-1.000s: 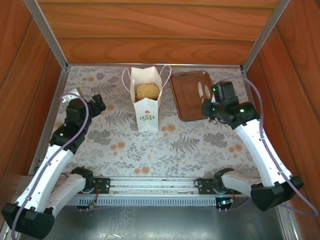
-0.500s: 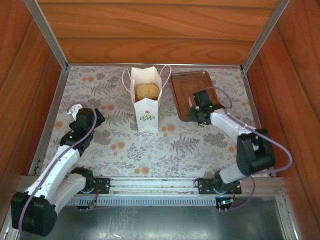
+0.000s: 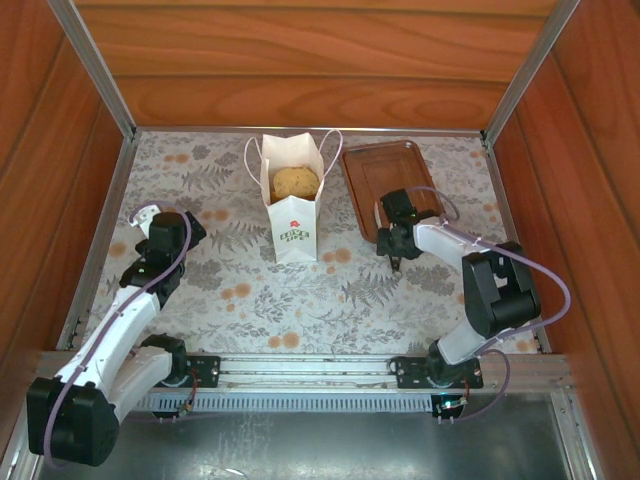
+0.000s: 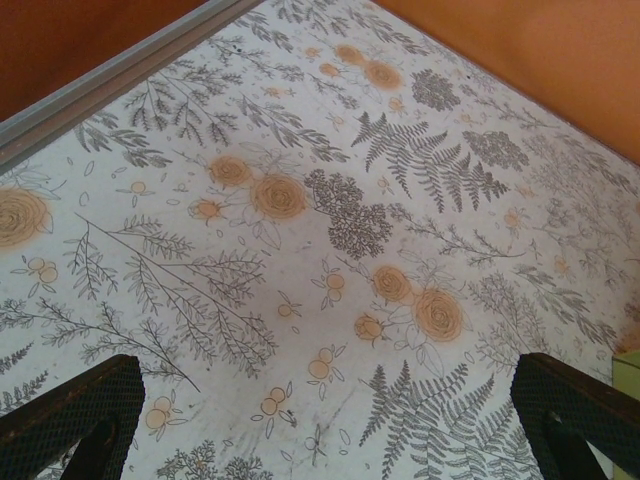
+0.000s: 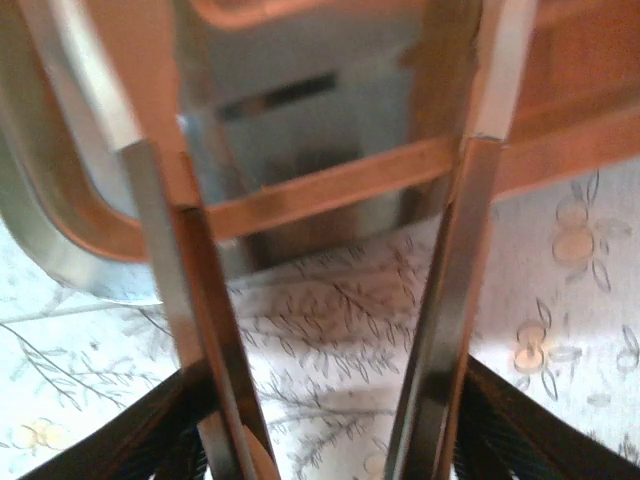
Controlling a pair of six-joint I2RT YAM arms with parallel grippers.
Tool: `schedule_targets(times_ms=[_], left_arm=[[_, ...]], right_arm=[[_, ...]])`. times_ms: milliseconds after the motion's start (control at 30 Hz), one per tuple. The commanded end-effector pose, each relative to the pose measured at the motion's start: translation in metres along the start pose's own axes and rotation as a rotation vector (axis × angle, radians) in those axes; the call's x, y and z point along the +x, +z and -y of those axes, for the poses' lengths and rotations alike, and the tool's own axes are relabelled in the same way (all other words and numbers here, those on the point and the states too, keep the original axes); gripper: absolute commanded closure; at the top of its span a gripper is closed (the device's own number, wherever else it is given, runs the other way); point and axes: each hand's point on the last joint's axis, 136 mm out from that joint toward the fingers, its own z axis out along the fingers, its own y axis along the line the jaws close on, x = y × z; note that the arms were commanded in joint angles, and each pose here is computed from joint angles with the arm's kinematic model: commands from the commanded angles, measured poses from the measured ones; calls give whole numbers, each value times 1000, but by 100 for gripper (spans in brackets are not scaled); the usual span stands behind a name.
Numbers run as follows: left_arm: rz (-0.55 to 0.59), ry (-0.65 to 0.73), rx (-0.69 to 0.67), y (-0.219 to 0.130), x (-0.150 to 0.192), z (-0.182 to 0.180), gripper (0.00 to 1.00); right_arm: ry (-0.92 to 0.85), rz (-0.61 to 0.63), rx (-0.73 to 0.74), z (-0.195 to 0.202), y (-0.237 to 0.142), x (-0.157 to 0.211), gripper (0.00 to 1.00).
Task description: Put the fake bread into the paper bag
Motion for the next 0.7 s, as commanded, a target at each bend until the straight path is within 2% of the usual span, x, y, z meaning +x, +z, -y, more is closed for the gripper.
schedule_targets(times_ms=[0,233,400,433,667], left_arm=[[19,-8,7,2,-6,1,0],[34,-21,1,1,-12,-1,0],[46,-34,-7,2,-18,-3,0],[46,-35,-7,1,-19,-3,0],[56,-41,-8,-1,-21,-7,0]], right_arm=[[42,-7,1,3,-7,8,34],[61,22,14,9,-23,3,24],[56,70,16,13,-38,-6,10],[57,68,17,14,-39,-6,3],[52,88,19,18,-49,-9,1]])
